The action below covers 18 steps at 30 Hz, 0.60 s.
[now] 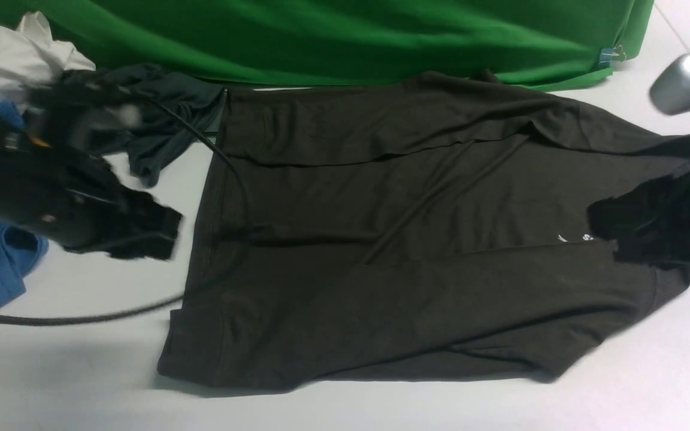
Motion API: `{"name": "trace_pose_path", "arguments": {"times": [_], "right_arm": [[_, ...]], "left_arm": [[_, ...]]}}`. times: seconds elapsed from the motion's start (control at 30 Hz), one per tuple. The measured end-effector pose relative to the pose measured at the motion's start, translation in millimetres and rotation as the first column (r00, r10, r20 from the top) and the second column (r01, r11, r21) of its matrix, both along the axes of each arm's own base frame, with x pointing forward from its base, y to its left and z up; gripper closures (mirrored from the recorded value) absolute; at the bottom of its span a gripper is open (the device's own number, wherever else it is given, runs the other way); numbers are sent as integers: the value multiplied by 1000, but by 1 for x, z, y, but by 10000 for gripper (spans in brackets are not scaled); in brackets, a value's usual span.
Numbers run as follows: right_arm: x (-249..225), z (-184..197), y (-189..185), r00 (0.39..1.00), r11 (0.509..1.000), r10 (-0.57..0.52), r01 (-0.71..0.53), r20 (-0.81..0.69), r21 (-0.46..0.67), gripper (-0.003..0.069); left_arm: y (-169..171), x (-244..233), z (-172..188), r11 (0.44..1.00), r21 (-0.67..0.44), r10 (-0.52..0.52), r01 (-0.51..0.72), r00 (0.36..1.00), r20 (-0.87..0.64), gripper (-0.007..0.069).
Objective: Fold a long-sleeved shirt on a white desktop.
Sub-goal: 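Grasp the left edge of the dark T-shirt lying flat on the table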
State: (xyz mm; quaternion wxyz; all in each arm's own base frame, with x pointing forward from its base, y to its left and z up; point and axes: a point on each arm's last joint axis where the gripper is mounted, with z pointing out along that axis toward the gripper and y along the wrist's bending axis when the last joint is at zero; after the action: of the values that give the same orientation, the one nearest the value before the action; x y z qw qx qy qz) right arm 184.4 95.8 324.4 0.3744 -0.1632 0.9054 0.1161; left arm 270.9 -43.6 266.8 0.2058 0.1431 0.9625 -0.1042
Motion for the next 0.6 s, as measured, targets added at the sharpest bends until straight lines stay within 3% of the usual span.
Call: {"name": "trace_pose_path", "arguments": {"times": [0.03,0.07,0.13,0.23,0.43,0.6], "right_arm": [[-1,0,2,1000,1000,9,-9,3,1,419],[-1,0,2,1000,1000,10,-10,3,1,419],[-1,0,2,1000,1000,13,-13,3,1,419],[-1,0,2,1000,1000,13,-13,3,1,419],[-1,0,2,1000,1000,13,-13,-2,-3,419],[-2,-1,2,1000,1000,13,-13,-13,-8,419]], "left_arm": [[-12,5,-8,993,42,-105,106,994,-23,265],[-14,6,-9,993,42,-111,112,993,-25,257],[-33,14,-21,966,89,-237,244,968,-80,166],[-48,29,-37,951,107,-274,291,951,-146,106],[-55,66,-72,940,153,-266,305,936,-231,97],[-57,73,-100,933,150,-264,326,907,-327,149]]}}
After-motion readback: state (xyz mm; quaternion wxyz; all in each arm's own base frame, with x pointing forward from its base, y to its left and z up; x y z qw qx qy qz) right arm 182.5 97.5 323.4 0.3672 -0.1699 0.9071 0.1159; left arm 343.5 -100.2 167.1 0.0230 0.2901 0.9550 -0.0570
